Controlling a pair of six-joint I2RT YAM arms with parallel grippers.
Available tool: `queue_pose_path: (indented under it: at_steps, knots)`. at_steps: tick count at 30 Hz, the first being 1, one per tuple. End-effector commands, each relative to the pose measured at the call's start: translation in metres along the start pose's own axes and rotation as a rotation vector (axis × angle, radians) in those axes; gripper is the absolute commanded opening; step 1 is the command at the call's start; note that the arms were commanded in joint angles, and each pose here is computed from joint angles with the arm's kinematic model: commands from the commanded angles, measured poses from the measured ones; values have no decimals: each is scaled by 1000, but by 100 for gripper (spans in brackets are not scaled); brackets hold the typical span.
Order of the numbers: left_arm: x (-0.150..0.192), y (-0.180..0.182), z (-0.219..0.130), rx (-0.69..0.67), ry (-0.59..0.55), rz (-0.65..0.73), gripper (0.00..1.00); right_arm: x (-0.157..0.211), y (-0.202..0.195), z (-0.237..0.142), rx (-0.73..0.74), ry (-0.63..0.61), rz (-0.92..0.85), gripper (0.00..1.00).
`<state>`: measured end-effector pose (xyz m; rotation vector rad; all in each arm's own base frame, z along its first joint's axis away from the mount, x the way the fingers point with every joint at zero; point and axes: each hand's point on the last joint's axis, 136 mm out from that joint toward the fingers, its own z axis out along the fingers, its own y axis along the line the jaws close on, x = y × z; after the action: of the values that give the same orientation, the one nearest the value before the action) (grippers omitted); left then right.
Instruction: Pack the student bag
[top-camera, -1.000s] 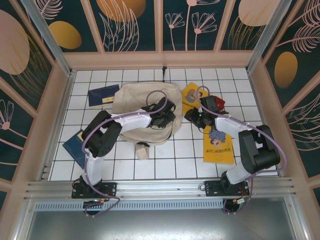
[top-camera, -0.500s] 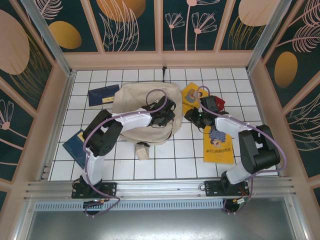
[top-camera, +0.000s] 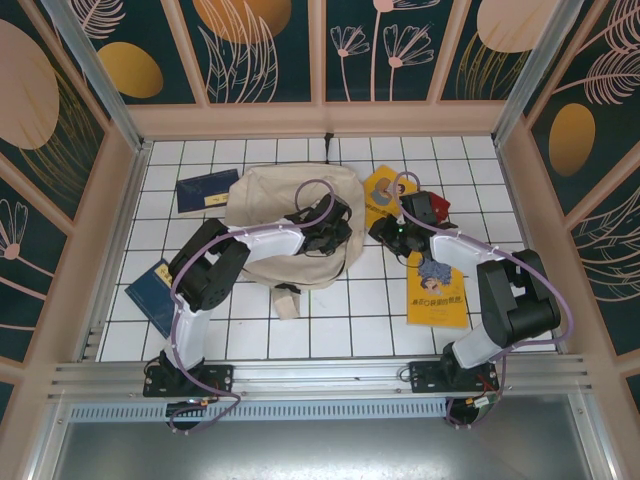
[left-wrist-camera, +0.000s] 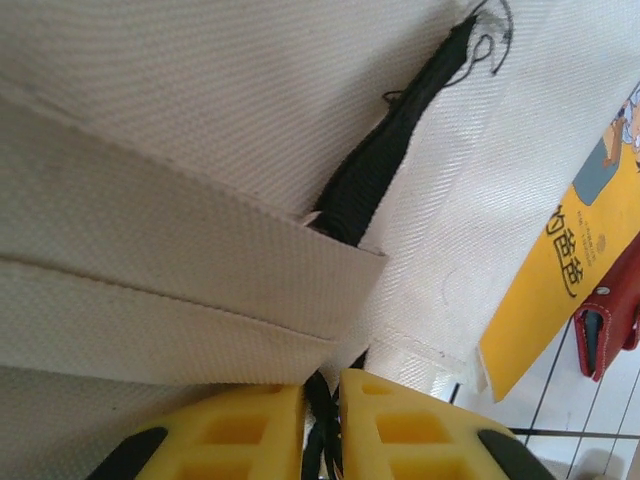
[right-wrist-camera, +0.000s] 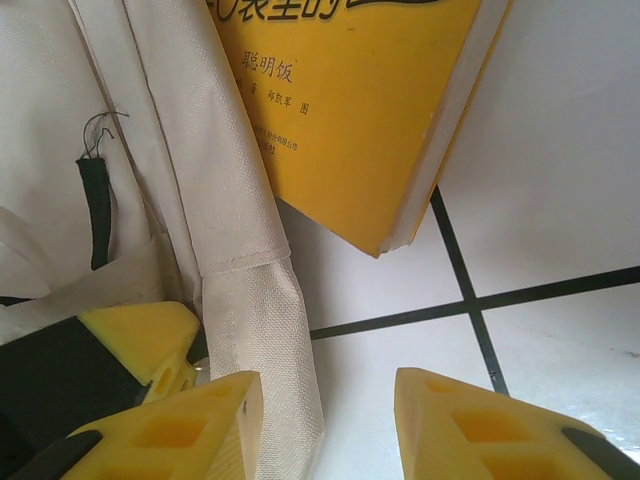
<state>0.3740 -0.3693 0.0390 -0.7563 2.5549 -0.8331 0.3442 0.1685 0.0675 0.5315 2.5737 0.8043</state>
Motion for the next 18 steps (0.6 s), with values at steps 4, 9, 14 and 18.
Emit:
queue_pose_path:
  at_steps: [4, 9, 14, 18]
  knots:
    - [-12, -6, -27, 46, -50, 16, 6, 2, 10, 2, -21, -1, -11, 40]
    - [-15, -3, -44, 56, -79, 30, 0, 4, 14, 5, -22, 9, -22, 40]
    - [-17, 3, -58, 69, -103, 45, 0, 11, 26, 12, -39, 36, -57, 40]
    - [-19, 6, -66, 64, -114, 79, 0, 13, 46, 23, -91, 80, -109, 43]
